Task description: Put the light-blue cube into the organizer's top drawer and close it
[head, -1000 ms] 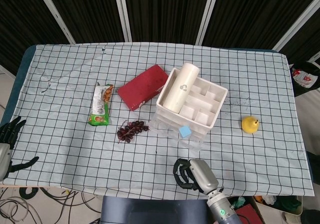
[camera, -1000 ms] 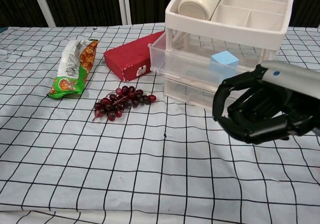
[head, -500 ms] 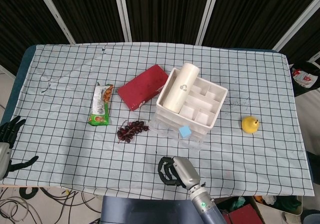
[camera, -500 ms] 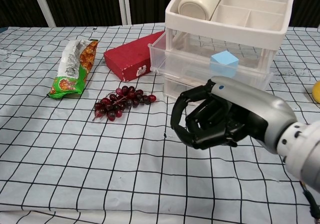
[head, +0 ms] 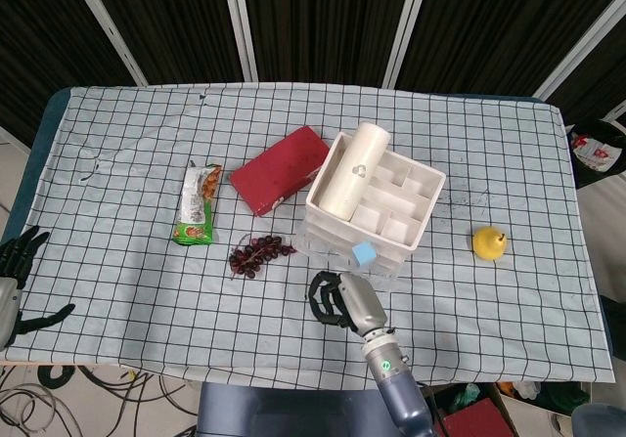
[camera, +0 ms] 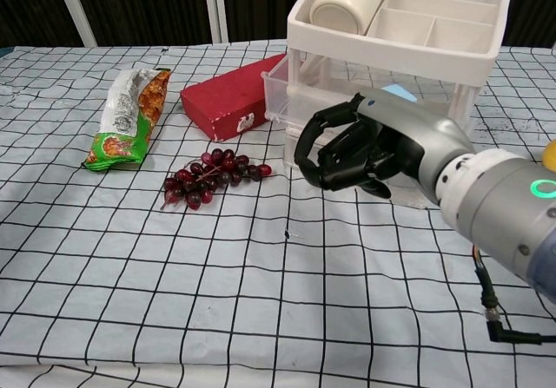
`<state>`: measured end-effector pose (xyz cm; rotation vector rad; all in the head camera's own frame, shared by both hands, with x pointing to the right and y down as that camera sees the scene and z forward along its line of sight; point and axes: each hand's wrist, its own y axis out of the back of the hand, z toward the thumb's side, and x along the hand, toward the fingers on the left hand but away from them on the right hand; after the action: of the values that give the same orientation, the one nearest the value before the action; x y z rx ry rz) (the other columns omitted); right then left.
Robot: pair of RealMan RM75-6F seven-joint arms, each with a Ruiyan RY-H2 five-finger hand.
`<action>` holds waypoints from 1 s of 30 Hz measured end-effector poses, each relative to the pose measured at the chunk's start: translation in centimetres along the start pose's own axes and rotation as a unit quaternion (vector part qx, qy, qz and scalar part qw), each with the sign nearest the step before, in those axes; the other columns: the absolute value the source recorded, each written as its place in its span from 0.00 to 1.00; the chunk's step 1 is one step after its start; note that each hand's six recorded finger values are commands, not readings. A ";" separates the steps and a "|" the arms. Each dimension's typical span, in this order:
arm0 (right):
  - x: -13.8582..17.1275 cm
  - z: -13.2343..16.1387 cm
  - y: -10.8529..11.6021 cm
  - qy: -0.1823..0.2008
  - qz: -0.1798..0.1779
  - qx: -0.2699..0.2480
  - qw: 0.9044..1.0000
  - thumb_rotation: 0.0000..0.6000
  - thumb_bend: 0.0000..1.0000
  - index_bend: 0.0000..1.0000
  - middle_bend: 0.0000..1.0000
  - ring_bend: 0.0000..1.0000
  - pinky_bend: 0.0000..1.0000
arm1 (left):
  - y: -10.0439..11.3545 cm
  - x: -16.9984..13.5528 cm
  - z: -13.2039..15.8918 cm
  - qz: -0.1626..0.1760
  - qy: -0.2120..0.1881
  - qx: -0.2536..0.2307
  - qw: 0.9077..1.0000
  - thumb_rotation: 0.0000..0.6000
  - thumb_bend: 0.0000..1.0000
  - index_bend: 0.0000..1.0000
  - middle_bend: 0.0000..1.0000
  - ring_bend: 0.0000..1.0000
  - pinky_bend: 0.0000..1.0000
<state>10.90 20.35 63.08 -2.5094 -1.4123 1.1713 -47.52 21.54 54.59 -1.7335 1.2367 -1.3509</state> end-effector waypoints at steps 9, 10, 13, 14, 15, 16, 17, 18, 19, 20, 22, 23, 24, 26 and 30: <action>-2.5 -1.1 2.2 -0.035 -0.047 -0.011 0.998 1.00 0.47 0.75 0.80 0.87 0.88 | -0.1 0.0 0.0 -0.001 0.000 0.001 1.000 1.00 0.02 0.00 0.00 0.00 0.00; -2.7 -1.2 2.4 -0.038 -0.050 -0.012 0.998 1.00 0.47 0.75 0.80 0.87 0.88 | -0.1 0.0 0.0 -0.001 0.000 0.001 1.000 1.00 0.02 0.00 0.00 0.00 0.00; -3.3 -1.5 3.0 -0.045 -0.063 -0.014 0.997 1.00 0.47 0.75 0.80 0.87 0.88 | 0.0 0.0 0.0 -0.001 0.001 0.000 1.000 1.00 0.02 0.00 0.00 0.00 0.00; -3.5 -1.6 3.3 -0.048 -0.068 -0.015 0.996 1.00 0.47 0.75 0.80 0.87 0.88 | 0.0 0.0 0.0 -0.001 0.001 0.000 1.000 1.00 0.02 0.00 0.00 0.00 0.00; -3.7 -1.7 3.5 -0.049 -0.072 -0.015 0.996 1.00 0.47 0.75 0.80 0.87 0.88 | 0.0 0.0 0.0 -0.001 0.001 0.000 1.000 1.00 0.02 0.00 0.00 0.00 0.00; -3.8 -1.8 3.7 -0.051 -0.075 -0.015 0.996 1.00 0.47 0.75 0.80 0.87 0.88 | -0.1 0.0 0.0 -0.001 0.001 0.000 1.000 1.00 0.02 0.00 0.00 0.00 0.00; -3.9 -1.8 3.9 -0.054 -0.079 -0.016 0.995 1.00 0.47 0.75 0.80 0.87 0.88 | -0.1 0.0 0.0 -0.001 0.001 0.000 1.000 1.00 0.02 0.00 0.00 0.00 0.00; -4.0 -2.0 4.2 -0.057 -0.083 -0.016 0.995 1.00 0.47 0.75 0.80 0.87 0.88 | -0.1 0.0 0.0 -0.001 0.001 0.000 1.000 1.00 0.02 0.00 0.00 0.00 0.00; -4.1 -2.0 4.3 -0.058 -0.085 -0.016 0.995 1.00 0.47 0.75 0.80 0.87 0.88 | -0.1 0.0 0.0 -0.001 0.001 0.000 1.000 1.00 0.02 0.00 0.00 0.00 0.00; -4.2 -2.2 4.6 -0.061 -0.087 -0.015 0.994 1.00 0.47 0.75 0.80 0.87 0.87 | -0.1 0.0 0.0 -0.001 0.001 -0.001 1.000 1.00 0.02 0.00 0.00 0.00 0.00; -4.2 -2.4 4.9 -0.066 -0.091 -0.015 0.994 1.00 0.47 0.75 0.80 0.87 0.87 | -0.1 0.0 0.0 -0.002 0.001 0.000 1.000 1.00 0.02 0.00 0.00 0.00 0.00; -4.2 -2.6 5.0 -0.069 -0.092 -0.016 0.993 1.00 0.47 0.75 0.80 0.87 0.87 | -0.1 0.0 0.1 -0.002 0.001 -0.001 1.000 1.00 0.02 0.00 0.00 0.00 0.00; -4.2 -2.7 5.2 -0.071 -0.093 -0.017 0.993 1.00 0.47 0.75 0.80 0.87 0.87 | -0.1 0.0 0.1 -0.002 0.001 -0.001 1.000 1.00 0.02 0.00 0.00 0.00 0.00; -4.2 -3.0 5.4 -0.075 -0.096 -0.016 0.992 1.00 0.47 0.75 0.80 0.87 0.87 | -0.1 0.0 0.1 -0.001 0.001 -0.001 1.000 1.00 0.02 0.00 0.00 0.00 0.00; -4.3 -3.5 5.9 -0.082 -0.101 -0.014 0.991 1.00 0.47 0.75 0.80 0.87 0.88 | 0.0 0.0 0.1 0.000 0.001 -0.001 1.000 1.00 0.02 0.00 0.00 0.00 0.00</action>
<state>16.02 14.81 65.92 -2.2652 -1.6859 1.3503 -47.43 21.59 54.58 -1.7344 1.2397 -1.3509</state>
